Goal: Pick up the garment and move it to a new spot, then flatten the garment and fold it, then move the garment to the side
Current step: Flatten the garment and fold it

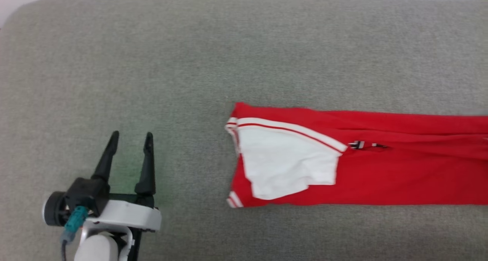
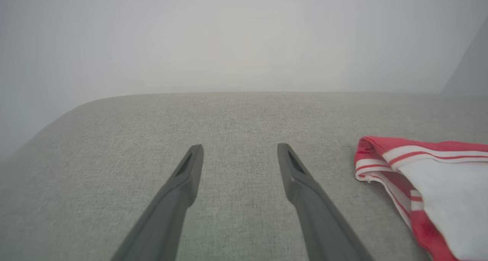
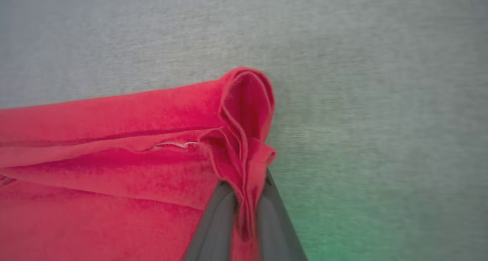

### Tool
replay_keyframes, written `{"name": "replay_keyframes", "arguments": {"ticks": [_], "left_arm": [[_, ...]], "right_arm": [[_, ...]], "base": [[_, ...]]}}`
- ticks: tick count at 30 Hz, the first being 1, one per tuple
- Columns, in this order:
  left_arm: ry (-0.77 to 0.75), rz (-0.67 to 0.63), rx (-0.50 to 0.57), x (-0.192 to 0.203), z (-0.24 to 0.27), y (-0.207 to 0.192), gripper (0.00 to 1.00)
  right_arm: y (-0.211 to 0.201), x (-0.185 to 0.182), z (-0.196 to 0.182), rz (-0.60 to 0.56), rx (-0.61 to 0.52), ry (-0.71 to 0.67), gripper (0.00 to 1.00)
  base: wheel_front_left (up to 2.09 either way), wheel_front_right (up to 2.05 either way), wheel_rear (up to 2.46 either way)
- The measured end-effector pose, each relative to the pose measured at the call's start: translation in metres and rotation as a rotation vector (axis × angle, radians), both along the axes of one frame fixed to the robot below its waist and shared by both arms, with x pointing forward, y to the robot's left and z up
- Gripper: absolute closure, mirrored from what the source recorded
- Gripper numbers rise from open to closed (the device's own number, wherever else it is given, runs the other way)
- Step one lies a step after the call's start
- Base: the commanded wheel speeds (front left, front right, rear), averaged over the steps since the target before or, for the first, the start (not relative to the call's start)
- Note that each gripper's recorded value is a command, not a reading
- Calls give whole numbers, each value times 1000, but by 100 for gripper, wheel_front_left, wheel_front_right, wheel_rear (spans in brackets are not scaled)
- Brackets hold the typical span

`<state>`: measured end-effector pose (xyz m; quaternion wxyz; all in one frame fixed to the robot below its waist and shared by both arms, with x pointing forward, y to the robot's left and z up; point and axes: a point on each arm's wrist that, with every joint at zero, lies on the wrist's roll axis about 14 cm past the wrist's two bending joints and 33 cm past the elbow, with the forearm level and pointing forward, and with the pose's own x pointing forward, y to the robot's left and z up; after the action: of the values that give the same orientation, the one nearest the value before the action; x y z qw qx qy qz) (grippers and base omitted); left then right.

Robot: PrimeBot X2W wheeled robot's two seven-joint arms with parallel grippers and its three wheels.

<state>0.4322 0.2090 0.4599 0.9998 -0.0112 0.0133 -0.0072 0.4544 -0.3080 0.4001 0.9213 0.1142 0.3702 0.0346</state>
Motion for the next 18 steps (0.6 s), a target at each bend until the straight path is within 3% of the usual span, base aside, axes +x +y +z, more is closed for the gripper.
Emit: {"name": "replay_keyframes", "arguments": {"ticks": [6, 12, 18], "left_arm": [[-58, -35, 9, 12, 15, -11, 0], [-86, -68, 10, 18, 22, -22, 0], [-99, -85, -14, 15, 28, -29, 0]], "right_arm": [[-83, -16, 20, -146, -169, -8, 100], [-152, -25, 54, -322, -268, -75, 100], [-148, -21, 65, -324, -258, -118, 100]], "base": [[0, 0, 0], [0, 0, 0], [0, 0, 0]]}}
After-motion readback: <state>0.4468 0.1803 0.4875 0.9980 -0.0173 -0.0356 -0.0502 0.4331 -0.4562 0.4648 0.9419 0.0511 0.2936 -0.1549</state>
